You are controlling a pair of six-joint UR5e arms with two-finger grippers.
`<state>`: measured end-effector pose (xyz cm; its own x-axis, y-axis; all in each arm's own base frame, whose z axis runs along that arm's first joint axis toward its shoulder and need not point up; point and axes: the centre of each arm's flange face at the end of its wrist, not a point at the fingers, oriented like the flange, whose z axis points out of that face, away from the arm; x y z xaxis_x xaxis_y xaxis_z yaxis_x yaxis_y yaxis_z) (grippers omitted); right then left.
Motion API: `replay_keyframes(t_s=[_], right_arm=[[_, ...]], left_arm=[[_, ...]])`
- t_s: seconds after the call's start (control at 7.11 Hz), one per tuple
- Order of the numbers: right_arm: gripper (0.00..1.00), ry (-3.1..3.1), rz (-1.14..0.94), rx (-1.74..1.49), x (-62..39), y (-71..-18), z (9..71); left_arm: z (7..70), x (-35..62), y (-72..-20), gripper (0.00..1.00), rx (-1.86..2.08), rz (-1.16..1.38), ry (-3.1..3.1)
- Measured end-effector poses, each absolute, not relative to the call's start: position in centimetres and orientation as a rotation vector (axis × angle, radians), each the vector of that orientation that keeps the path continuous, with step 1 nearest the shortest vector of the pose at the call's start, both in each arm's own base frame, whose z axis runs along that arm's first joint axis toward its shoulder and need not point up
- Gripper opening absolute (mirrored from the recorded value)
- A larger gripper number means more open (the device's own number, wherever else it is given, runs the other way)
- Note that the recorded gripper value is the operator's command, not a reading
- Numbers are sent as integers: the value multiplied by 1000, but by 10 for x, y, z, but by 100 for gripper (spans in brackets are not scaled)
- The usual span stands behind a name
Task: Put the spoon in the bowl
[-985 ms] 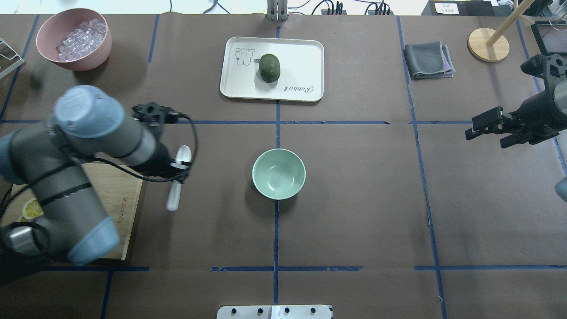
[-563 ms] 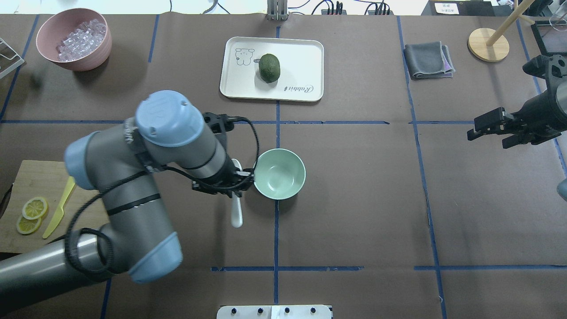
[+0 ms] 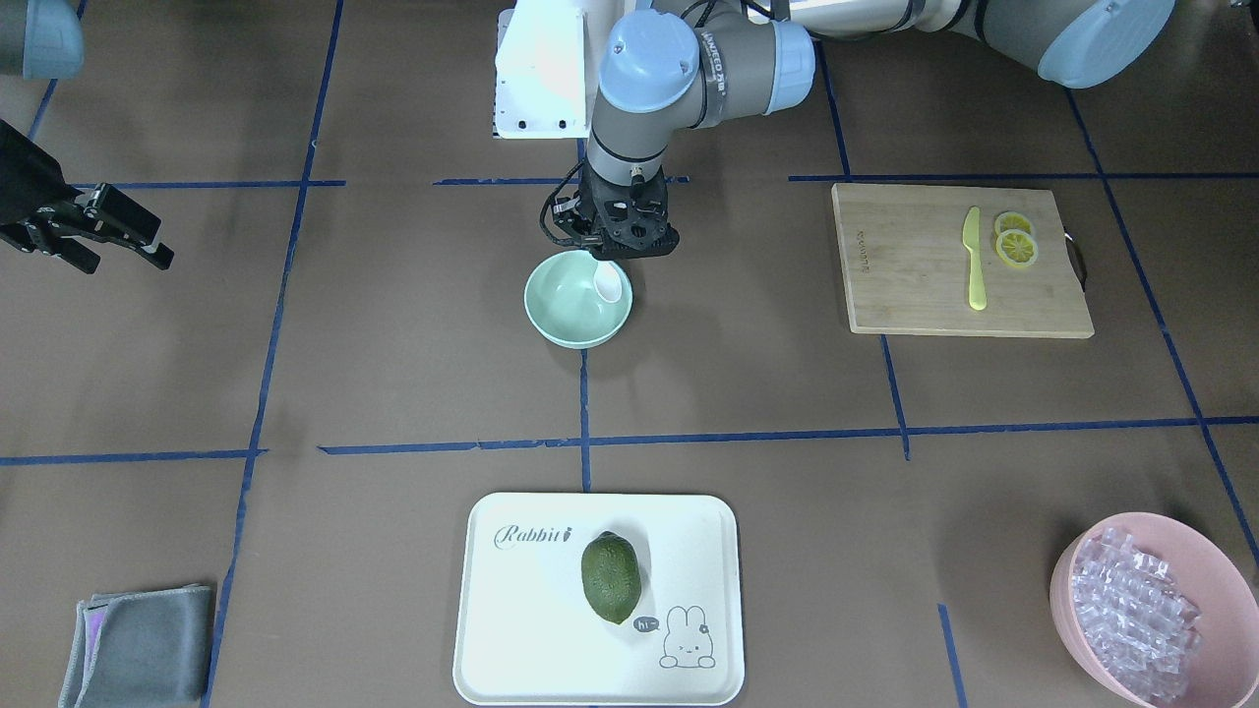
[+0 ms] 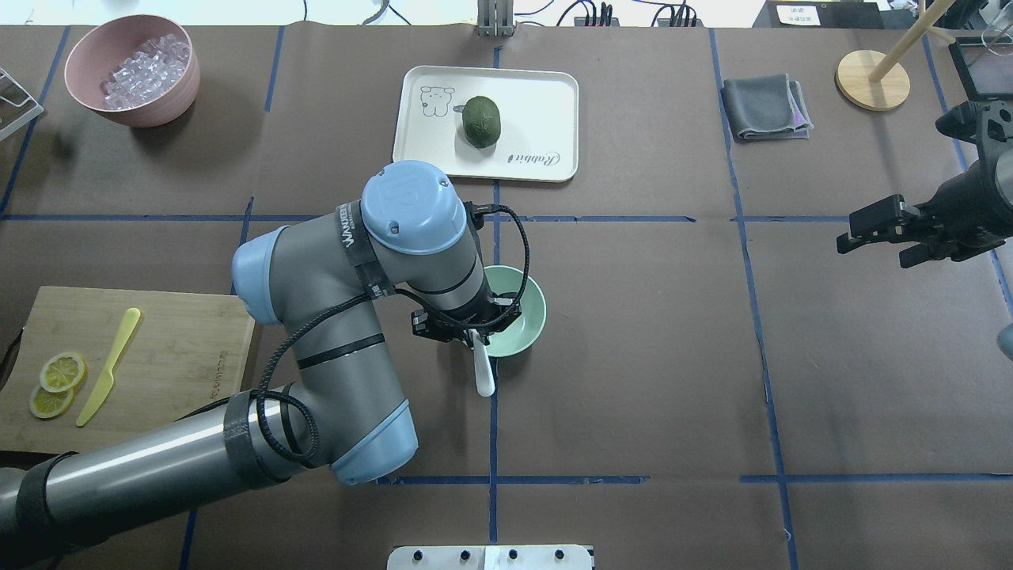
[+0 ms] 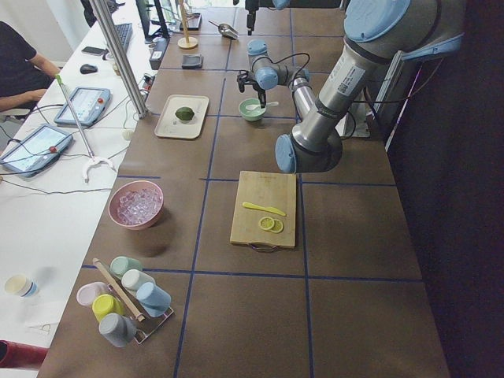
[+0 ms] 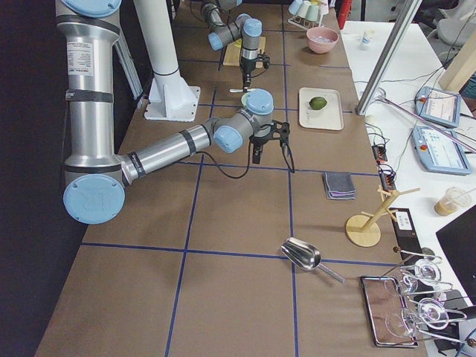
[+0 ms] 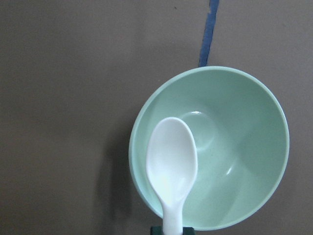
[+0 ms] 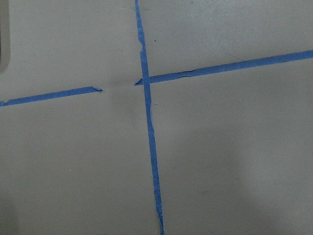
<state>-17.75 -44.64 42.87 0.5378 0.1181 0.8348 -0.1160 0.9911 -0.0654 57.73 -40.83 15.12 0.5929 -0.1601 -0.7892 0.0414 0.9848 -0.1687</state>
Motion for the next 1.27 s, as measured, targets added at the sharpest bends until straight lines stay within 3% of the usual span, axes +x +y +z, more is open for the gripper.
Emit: replay_keyframes(t_s=[0.14, 0.56, 0.7, 1.27], right_arm=[[100, -993, 139, -3, -178, -446, 429], [100, -992, 139, -5, -178, -447, 430], [100, -992, 140, -6, -178, -447, 431], [100, -987, 153, -4, -173, -450, 434]], left_arm=[[146, 585, -412, 10, -137, -117, 926], [140, 596, -418, 67, -132, -113, 937], [140, 599, -420, 79, -127, -111, 950], [164, 529, -463, 79, -80, -176, 971]])
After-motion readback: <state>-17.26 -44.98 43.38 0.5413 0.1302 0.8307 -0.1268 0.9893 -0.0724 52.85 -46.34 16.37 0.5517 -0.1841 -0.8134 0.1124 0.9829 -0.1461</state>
